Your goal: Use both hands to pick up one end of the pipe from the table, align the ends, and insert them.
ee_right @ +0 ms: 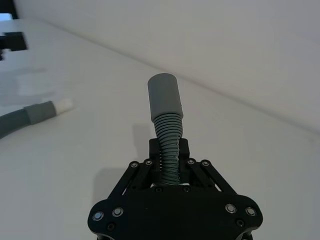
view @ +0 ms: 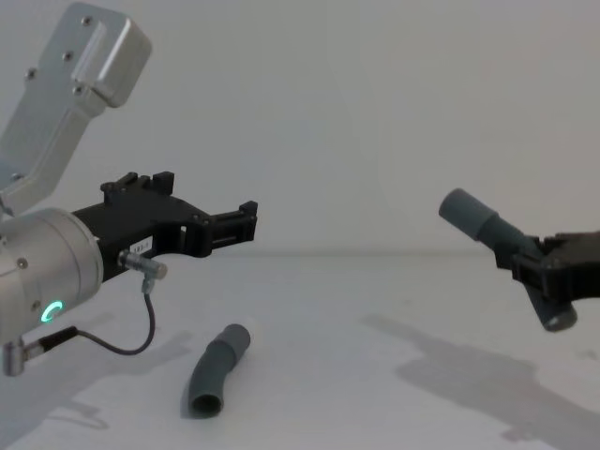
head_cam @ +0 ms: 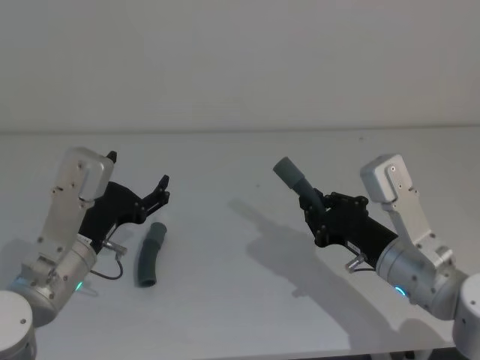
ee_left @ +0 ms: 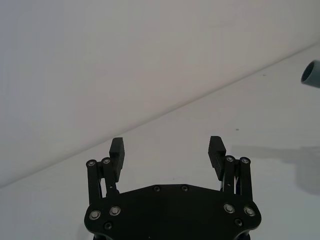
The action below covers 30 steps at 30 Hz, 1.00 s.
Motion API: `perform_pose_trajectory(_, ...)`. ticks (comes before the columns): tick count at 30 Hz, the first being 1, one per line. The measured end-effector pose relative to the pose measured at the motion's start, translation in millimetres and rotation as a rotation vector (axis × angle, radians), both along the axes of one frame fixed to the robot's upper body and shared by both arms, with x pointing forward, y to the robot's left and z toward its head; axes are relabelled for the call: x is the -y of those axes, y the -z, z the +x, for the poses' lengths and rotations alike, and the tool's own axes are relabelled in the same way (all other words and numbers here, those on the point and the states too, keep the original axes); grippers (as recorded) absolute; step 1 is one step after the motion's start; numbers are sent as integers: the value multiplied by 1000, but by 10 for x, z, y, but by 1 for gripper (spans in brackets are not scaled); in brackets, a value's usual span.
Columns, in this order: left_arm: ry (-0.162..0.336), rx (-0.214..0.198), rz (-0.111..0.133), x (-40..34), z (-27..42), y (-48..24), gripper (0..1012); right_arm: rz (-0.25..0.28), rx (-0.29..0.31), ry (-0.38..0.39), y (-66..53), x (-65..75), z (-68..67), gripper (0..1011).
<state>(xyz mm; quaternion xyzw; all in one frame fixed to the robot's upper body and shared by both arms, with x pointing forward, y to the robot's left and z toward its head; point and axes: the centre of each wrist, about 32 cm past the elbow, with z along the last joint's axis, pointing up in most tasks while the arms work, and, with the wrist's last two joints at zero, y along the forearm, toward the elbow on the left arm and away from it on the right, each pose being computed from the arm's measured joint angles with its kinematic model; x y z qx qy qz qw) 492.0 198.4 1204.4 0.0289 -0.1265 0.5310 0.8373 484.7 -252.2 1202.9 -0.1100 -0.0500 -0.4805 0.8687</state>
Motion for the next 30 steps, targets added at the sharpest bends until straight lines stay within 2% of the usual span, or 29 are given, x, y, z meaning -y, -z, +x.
perform_pose_trajectory(8,0,0,0,0,0,0,1001,-37,113,-112,14,134,10,171)
perform_pose_trajectory(10,0,0,0,0,0,0,1001,-57,158,-161,16,192,24,171)
perform_pose_trajectory(17,0,0,0,0,0,0,1001,-110,243,-259,19,315,69,171)
perform_pose_trajectory(21,0,0,0,0,0,0,1001,-163,315,-337,13,411,115,171)
perform_pose_trajectory(24,0,0,0,0,0,0,1001,-192,345,-371,10,454,138,171)
perform_pose_trajectory(30,0,0,0,0,0,0,1001,-292,436,-470,-6,577,211,171)
